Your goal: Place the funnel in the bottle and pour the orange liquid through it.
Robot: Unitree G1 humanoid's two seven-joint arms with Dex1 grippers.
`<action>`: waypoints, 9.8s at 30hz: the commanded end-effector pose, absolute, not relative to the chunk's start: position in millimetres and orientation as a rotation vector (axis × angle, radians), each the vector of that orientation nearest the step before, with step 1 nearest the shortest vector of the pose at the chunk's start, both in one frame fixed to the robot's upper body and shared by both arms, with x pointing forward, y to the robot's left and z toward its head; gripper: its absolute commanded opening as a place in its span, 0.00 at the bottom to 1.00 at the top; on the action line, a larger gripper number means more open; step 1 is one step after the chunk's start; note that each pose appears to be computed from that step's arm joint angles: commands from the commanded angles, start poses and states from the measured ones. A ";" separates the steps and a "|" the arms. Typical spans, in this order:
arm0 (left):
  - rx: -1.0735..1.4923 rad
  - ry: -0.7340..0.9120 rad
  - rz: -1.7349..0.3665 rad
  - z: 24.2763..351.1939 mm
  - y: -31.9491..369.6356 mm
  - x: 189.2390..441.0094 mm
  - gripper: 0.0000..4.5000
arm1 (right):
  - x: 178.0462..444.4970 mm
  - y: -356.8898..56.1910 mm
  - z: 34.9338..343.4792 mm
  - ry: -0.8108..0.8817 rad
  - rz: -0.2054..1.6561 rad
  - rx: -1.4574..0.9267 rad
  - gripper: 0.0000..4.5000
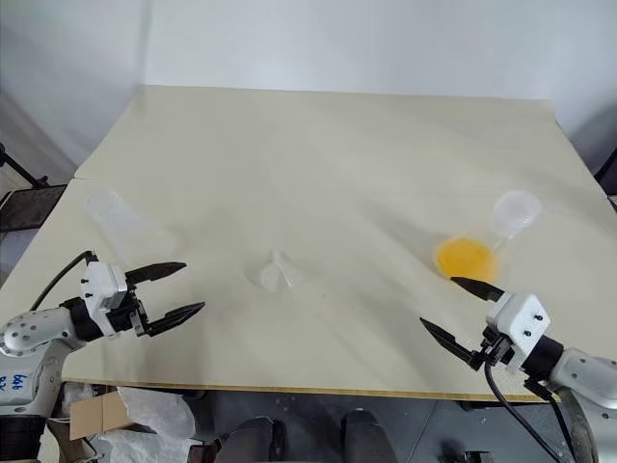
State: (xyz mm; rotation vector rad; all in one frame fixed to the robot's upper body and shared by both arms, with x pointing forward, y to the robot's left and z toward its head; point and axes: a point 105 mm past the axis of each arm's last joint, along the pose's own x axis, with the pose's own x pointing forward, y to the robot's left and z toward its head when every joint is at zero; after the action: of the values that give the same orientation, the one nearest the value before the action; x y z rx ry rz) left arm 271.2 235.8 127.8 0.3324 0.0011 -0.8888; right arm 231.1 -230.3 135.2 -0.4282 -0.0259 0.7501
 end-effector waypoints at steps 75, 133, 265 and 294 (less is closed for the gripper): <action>0.104 -0.137 -0.382 204.0 309.6 349.5 0.54 | 261.5 -144.7 160.4 -0.227 0.853 -0.276 1.00; 0.199 -0.277 -1.416 218.9 103.2 366.8 0.99 | 220.1 -172.2 161.4 -0.156 0.629 -0.314 1.00; 0.219 0.698 -1.463 318.2 42.7 351.2 0.01 | 191.5 -174.5 178.1 -0.305 0.346 -0.240 1.00; 0.226 0.777 -1.479 310.4 53.7 342.5 0.01 | 196.0 -171.0 174.7 -0.308 0.348 -0.221 1.00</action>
State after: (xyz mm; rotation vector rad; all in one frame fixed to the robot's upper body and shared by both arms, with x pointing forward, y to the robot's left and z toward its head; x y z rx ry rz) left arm 356.7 57.4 303.2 0.2499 0.7596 -1.3617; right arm 198.5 -171.3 168.3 -0.2193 -0.2766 0.3584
